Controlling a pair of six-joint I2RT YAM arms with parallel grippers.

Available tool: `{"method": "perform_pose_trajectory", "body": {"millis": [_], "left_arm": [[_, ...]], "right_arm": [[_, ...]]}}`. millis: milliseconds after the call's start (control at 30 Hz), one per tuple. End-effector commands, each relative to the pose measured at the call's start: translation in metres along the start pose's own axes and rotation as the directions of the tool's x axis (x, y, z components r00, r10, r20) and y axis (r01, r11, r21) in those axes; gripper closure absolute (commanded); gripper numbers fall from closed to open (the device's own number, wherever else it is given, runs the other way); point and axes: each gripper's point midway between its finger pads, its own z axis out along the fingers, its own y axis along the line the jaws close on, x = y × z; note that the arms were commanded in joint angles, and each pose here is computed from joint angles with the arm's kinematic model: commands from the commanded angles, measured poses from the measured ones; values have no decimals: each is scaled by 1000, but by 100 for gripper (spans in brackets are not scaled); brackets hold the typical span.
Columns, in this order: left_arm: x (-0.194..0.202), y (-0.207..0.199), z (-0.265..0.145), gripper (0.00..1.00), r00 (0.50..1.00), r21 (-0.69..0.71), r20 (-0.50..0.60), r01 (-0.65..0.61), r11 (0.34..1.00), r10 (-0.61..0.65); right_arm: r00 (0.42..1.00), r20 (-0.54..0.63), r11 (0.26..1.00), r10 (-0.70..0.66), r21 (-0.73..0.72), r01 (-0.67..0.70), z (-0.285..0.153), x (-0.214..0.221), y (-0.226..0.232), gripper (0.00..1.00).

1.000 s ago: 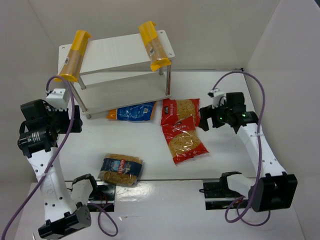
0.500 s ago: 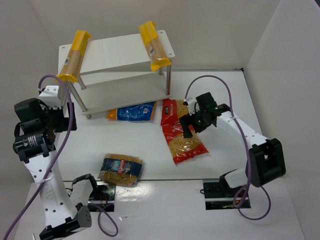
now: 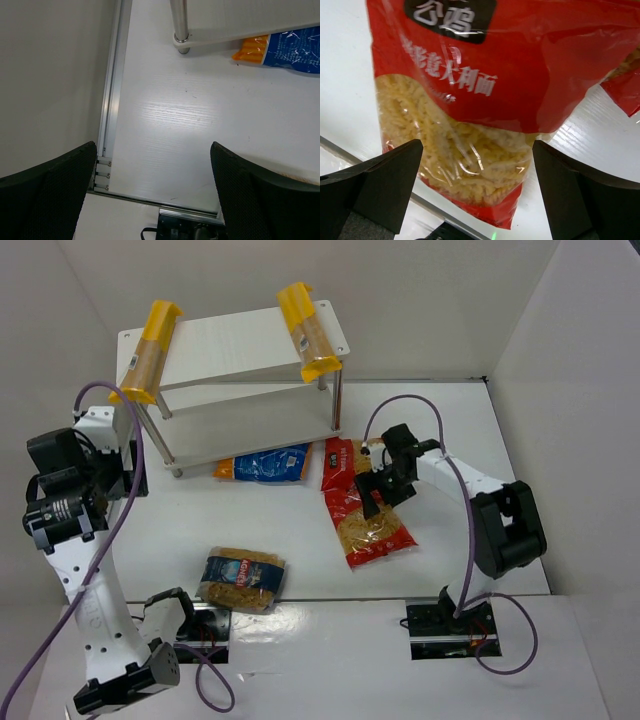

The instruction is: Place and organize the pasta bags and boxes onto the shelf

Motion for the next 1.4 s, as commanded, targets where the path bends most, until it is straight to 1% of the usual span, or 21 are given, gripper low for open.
{"method": "perform_pose_trajectory", "body": {"millis": [0, 100, 167, 233, 333, 467, 633, 667, 700, 767, 800, 900, 933, 967, 1000, 1033, 1133, 1167, 1200, 1233, 1367], "left_arm": [[-14, 10, -9, 0, 999, -48, 43, -31, 998, 33], [-13, 12, -10, 0, 998, -57, 40, -39, 998, 42], [-15, 15, -9, 0, 998, -69, 47, -40, 997, 43], [-14, 16, -7, 0, 999, -75, 36, -39, 996, 41], [-19, 18, -6, 0, 998, -81, 54, -40, 996, 44], [-18, 18, -1, 0, 998, -75, 37, -39, 996, 42], [-20, 19, -1, 0, 998, -78, 46, -39, 996, 43], [-18, 18, 1, 0, 998, -75, 37, -39, 996, 42], [-18, 18, 1, 0, 998, -75, 37, -39, 996, 42], [-18, 18, 1, 0, 998, -75, 37, -39, 996, 42], [-18, 16, 4, 0, 999, -59, 32, -39, 997, 41], [-22, 9, 1, 0, 998, -19, 51, -41, 999, 42], [-23, 6, -1, 0, 997, -4, 55, -52, 999, 53], [-25, 2, -1, 0, 996, 22, 64, -65, 998, 63], [-23, -1, -1, 0, 996, 40, 59, -76, 996, 74], [-21, -4, -1, 0, 996, 59, 55, -76, 995, 72], [-22, -19, -5, 0, 992, 142, 74, -112, 984, 102], [-25, -22, -9, 0, 989, 162, 88, -130, 978, 117], [-26, -27, -11, 0, 987, 189, 99, -144, 971, 127], [-27, -37, -13, 0, 986, 249, 104, -152, 956, 130], [-25, -58, -15, 0, 982, 385, 106, -183, 904, 154]], "right_arm": [[999, -9, 999, 42, -14, -42, -3, -7, -9, 1], [997, -24, 998, 69, 2, -69, 1, -4, -19, 1], [996, -29, 995, 85, 54, -83, 0, -2, -27, 1], [996, -29, 995, 85, 54, -83, 3, -3, -28, 1], [994, -63, 996, 85, 17, -84, 10, 3, -23, 1], [992, -115, 996, 60, -64, -67, 19, 9, -14, 1], [981, -187, 991, 46, -117, -69, 32, 19, -11, 1], [982, -186, 991, 37, -119, -60, 32, 19, -11, 5], [980, -196, 989, 28, -134, -55, 35, 21, -7, 30], [980, -198, 990, 4, -141, -33, 36, 21, -3, 70], [982, -188, 988, -20, -154, -9, 33, 17, 3, 100], [988, -124, 971, -94, -233, 63, 17, 4, 21, 100], [992, -61, 961, -106, -263, 86, 4, -9, 30, 100], [990, -28, 948, -140, -293, 125, -9, -17, 38, 100], [988, 21, 922, -156, -355, 153, -23, -26, 52, 100], [985, 27, 920, -169, -355, 167, -27, -28, 53, 100], [972, 107, 828, -207, -511, 232, -55, -39, 85, 100], [970, 121, 810, -212, -534, 244, -61, -41, 90, 100], [953, 167, 784, -251, -542, 301, -70, -48, 94, 100], [957, 150, 771, -250, -567, 290, -73, -44, 97, 100], [930, 240, 714, -278, -596, 367, -97, -60, 111, 100]]}}
